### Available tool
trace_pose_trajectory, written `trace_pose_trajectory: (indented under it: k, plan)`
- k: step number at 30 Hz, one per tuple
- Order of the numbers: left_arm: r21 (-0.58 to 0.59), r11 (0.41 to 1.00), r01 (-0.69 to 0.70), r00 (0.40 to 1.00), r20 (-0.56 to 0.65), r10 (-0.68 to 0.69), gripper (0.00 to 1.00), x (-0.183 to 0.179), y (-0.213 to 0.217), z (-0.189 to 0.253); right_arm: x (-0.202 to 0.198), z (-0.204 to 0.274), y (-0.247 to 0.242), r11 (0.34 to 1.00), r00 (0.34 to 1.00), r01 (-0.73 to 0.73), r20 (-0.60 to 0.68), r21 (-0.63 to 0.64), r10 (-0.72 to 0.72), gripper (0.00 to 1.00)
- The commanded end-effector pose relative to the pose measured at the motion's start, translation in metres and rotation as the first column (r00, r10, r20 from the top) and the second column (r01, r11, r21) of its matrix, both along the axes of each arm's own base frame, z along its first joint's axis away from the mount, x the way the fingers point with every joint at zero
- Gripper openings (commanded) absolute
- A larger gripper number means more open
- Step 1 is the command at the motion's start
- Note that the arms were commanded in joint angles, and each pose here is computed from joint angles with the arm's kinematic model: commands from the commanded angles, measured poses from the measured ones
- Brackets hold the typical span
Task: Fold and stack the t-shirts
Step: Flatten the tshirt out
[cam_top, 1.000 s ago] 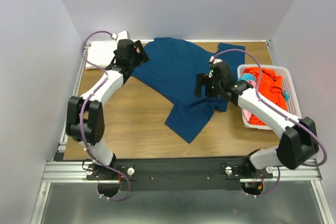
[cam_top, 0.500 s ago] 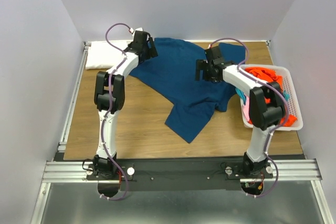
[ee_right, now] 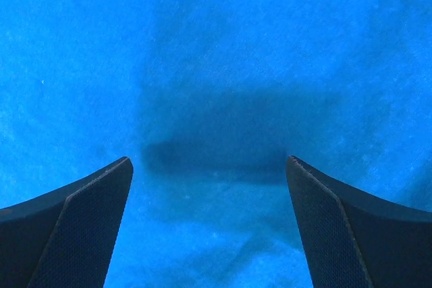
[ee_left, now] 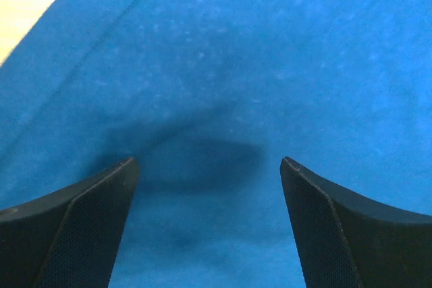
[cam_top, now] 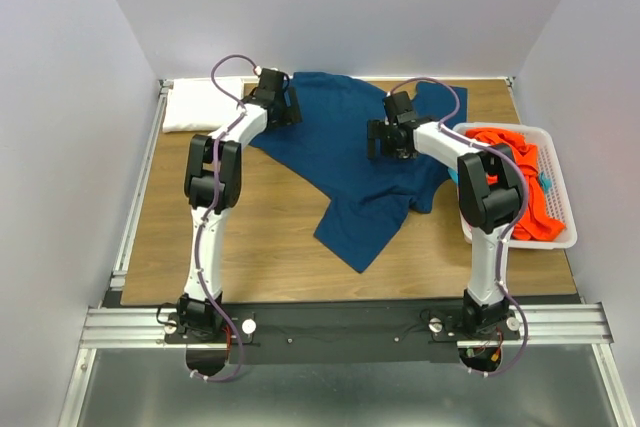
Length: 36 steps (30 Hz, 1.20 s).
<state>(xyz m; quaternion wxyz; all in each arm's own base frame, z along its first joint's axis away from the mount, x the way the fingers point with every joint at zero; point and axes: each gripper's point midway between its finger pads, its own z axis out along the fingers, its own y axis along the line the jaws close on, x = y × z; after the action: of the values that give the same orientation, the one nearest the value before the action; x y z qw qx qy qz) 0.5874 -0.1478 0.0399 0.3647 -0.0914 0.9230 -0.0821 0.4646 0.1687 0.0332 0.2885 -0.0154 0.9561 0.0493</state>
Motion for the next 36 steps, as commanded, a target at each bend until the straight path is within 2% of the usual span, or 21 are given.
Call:
trace_pose_trajectory:
  k: [1,5,10,12,13,14,16,17,19,23,26,31,35,36]
  plan:
    - [0.009,0.999,0.032,0.994,-0.101,-0.031,0.95,-0.044,0.001,-0.012,-0.012,-0.018,0.001,0.999,0.997,-0.05,-0.051,0.0,0.05,1.0]
    - [0.037,0.999,0.002,0.99,-0.144,0.003,0.95,-0.071,0.013,-0.021,-0.024,-0.025,-0.001,0.998,0.994,-0.07,-0.078,-0.001,0.07,1.0]
    - [0.001,1.0,0.024,0.984,-0.175,-0.023,0.95,-0.115,0.005,-0.029,-0.036,-0.028,-0.002,0.994,0.99,-0.106,-0.098,0.002,0.106,1.0]
    - [0.007,1.0,-0.002,0.981,-0.195,0.004,0.95,-0.156,0.015,-0.032,-0.04,-0.033,-0.003,0.992,0.986,-0.123,-0.109,-0.002,0.122,1.0]
    - [0.013,1.0,-0.009,0.974,-0.228,0.011,0.95,-0.171,0.018,-0.047,-0.039,-0.033,-0.003,0.992,0.986,-0.126,-0.106,-0.003,0.125,1.0]
    - [0.002,1.0,-0.018,0.979,-0.202,0.018,0.96,-0.178,0.02,-0.035,-0.043,-0.034,0.003,0.989,0.982,-0.148,-0.117,0.028,0.151,1.0]
    - [0.016,0.998,-0.053,0.969,-0.241,0.056,0.96,-0.212,0.033,-0.051,-0.044,-0.038,0.009,0.981,0.973,-0.187,-0.127,0.045,0.192,1.0]
    - [0.018,0.998,-0.067,0.974,-0.214,0.069,0.97,-0.218,0.035,-0.039,-0.046,-0.04,0.013,0.976,0.968,-0.206,-0.135,0.069,0.214,1.0]
    - [0.024,0.994,-0.11,0.964,-0.24,0.112,0.97,-0.246,0.044,-0.046,-0.048,-0.043,0.02,0.964,0.955,-0.248,-0.141,0.096,0.26,1.0]
    - [-0.07,0.991,-0.114,0.968,-0.231,0.095,0.98,-0.273,0.037,-0.039,-0.045,-0.043,0.036,0.938,0.933,-0.318,-0.129,0.142,0.336,1.0]
    - [-0.093,0.987,-0.129,0.968,-0.226,0.105,0.97,-0.28,0.036,-0.04,-0.037,-0.044,0.049,0.923,0.922,-0.349,-0.114,0.164,0.369,1.0]
    - [-0.074,0.985,-0.158,0.977,-0.154,0.145,0.98,-0.259,0.041,-0.013,-0.015,-0.023,0.041,0.944,0.944,-0.322,-0.049,0.071,0.326,1.0]
    - [-0.061,0.969,-0.238,0.969,-0.078,0.233,0.98,-0.247,0.053,0.02,-0.009,0.02,0.031,0.957,0.957,-0.29,0.04,0.028,0.288,1.0]
    - [-0.061,0.965,-0.256,0.965,-0.067,0.252,0.98,-0.247,0.057,0.026,-0.009,0.046,0.031,0.957,0.955,-0.287,0.092,0.035,0.283,1.0]
